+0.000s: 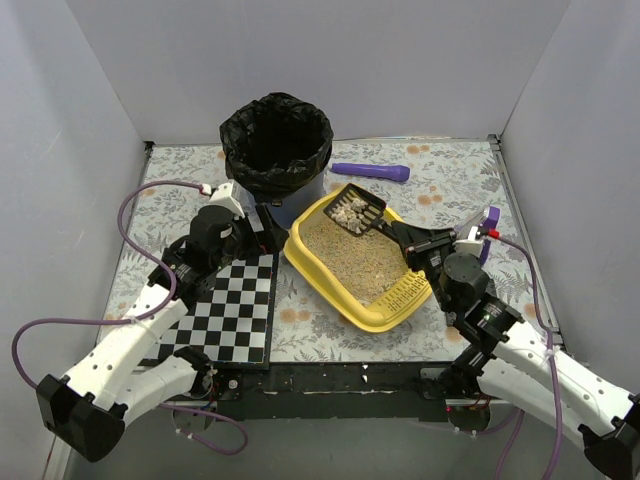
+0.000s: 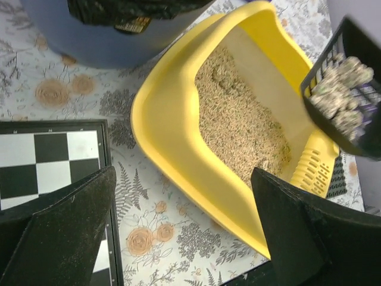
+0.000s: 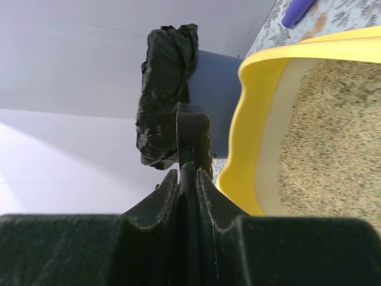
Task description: Clean the litter box
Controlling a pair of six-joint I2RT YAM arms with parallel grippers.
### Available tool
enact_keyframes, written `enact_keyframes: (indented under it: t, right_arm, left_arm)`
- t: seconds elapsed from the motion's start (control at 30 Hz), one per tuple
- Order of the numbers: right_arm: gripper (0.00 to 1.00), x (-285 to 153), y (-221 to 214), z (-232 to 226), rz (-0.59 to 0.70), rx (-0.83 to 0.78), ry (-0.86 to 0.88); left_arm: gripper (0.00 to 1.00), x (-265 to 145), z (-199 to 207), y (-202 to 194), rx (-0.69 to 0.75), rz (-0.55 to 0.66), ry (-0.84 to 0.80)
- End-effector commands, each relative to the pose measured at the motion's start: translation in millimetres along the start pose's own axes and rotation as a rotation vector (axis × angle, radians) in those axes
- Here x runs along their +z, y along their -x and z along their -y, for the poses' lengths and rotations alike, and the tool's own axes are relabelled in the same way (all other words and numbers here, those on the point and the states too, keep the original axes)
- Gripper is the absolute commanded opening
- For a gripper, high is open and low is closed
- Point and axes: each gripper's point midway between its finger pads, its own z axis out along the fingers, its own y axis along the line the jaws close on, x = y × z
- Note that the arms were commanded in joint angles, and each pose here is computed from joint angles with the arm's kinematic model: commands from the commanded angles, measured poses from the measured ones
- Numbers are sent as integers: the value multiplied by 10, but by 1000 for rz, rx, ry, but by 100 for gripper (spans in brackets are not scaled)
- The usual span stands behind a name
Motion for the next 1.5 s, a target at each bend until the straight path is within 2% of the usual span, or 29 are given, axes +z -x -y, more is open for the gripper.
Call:
enact_keyframes:
  t: [0.0,0.13,0.37,0.57,0.73,0.8,0.83,0.97,1.07,1.17,1.23,1.27,1.37,1.47]
  right_arm:
    - [1,58,51,-711,2,78,87]
    - [1,203,117,-1205,44,104,121]
    - [1,633,7,-1975,70,86,195]
    - [1,1213,-174,-2190,149,-146,204]
    - [1,1600,-419,-2230,202,-588,326]
    - [1,1683,-529,-2269,225,-870,413]
    - [1,1715,-561,-2242,240,-948,427]
    - [1,1645,-937,-2285,206,-1383,692]
    - [1,1565,-1227,-2216,148,-1626,877]
    - [1,1507,-1351,-2104,129,-1769,971]
    - [1,1469,-1512,-1924,42,-1939,1064]
    - [1,1452,-1548,-1936,45,-1996,1093]
    - [1,1477,-1572,-1926,55,-2041,1103]
    - [1,1462,-1640,-1857,-7,-2075,1131]
  left_arm:
    - [98,-61,-47,72,-12,49,23]
    - [98,-90,-132,99,-1,81,56]
    - [98,-6,-225,-67,-3,27,85]
    - [98,-36,-254,-66,-1,43,89]
    - [98,-40,-275,-69,-2,46,98]
    - [98,-41,-288,-64,-3,49,106]
    - [98,-42,-299,-66,-3,49,111]
    - [98,-43,-307,-56,-2,56,114]
    - [98,-36,-301,-50,-3,56,114]
    - [98,-17,-319,-72,0,47,122]
    - [98,-8,-342,-77,3,46,134]
    - [98,2,-347,-86,2,42,136]
    - [98,22,-353,-106,3,33,139]
    - [98,33,-368,-114,4,28,148]
